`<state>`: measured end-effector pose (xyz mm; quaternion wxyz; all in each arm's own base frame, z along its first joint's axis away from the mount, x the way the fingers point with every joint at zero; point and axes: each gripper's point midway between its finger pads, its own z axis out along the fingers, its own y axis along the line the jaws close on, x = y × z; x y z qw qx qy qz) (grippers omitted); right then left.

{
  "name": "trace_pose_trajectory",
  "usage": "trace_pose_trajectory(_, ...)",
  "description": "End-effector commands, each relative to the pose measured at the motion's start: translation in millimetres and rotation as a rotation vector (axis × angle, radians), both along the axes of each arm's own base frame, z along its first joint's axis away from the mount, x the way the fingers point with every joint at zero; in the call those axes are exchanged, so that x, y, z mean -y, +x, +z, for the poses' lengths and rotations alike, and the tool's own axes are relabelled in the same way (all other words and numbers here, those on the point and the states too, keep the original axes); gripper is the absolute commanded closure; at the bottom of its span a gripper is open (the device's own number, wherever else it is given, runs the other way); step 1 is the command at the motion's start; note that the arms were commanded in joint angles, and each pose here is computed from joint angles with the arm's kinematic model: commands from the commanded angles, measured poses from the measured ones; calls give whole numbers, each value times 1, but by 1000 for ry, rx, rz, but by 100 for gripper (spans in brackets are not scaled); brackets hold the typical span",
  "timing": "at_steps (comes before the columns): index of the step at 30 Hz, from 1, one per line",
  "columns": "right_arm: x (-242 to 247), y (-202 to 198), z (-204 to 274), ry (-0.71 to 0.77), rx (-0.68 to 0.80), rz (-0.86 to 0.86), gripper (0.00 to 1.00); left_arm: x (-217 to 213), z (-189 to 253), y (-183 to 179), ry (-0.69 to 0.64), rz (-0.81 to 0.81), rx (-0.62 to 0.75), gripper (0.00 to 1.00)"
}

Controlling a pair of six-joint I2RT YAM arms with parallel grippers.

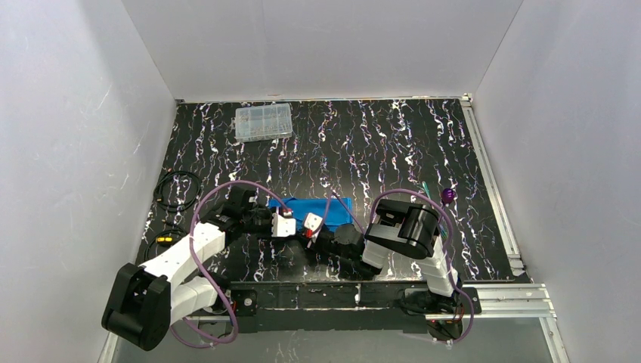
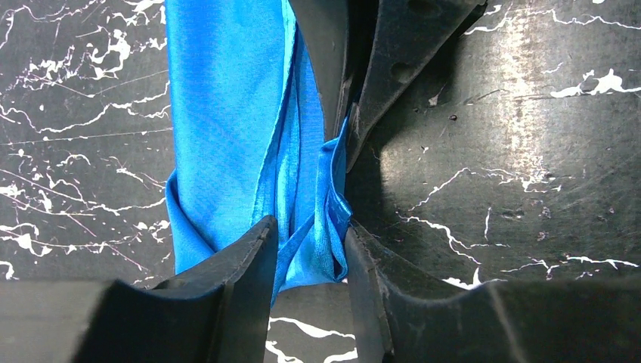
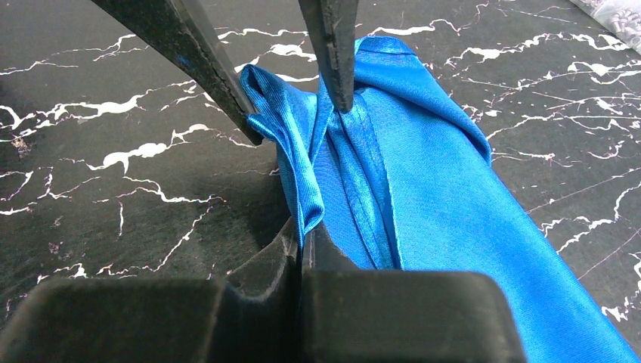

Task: Fold the napkin into a case and place the utensils inside
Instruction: Pass from the right arm to the left

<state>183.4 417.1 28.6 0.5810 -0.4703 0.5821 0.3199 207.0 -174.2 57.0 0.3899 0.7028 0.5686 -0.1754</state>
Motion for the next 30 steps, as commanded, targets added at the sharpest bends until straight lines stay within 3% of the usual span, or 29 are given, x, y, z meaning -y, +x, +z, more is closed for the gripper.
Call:
trace_pose_trajectory(1, -11, 5, 68, 238, 77, -1, 99, 2, 3, -6, -8, -8, -35, 66)
trace_pose_trajectory(14, -12, 1, 72, 263, 53, 17, 99, 5, 3, 0, 9, -6, -76, 100)
trace_pose_trajectory(19, -10, 3, 80, 290, 45, 1, 71, 5, 1, -2, 11, -6, -92, 100)
trace_pose_trajectory(23, -13, 1, 91, 301, 61, 30, 55, 4, -2, -5, 18, -13, -102, 100)
trace_pose_trajectory(26, -18, -6, 99, 314, 46, 99, 48, 3, -4, -6, 24, -13, -106, 100)
trace_pose_trajectory(30, -23, -17, 97, 294, 9, 198, 47, 2, -4, -7, 25, -12, -109, 100)
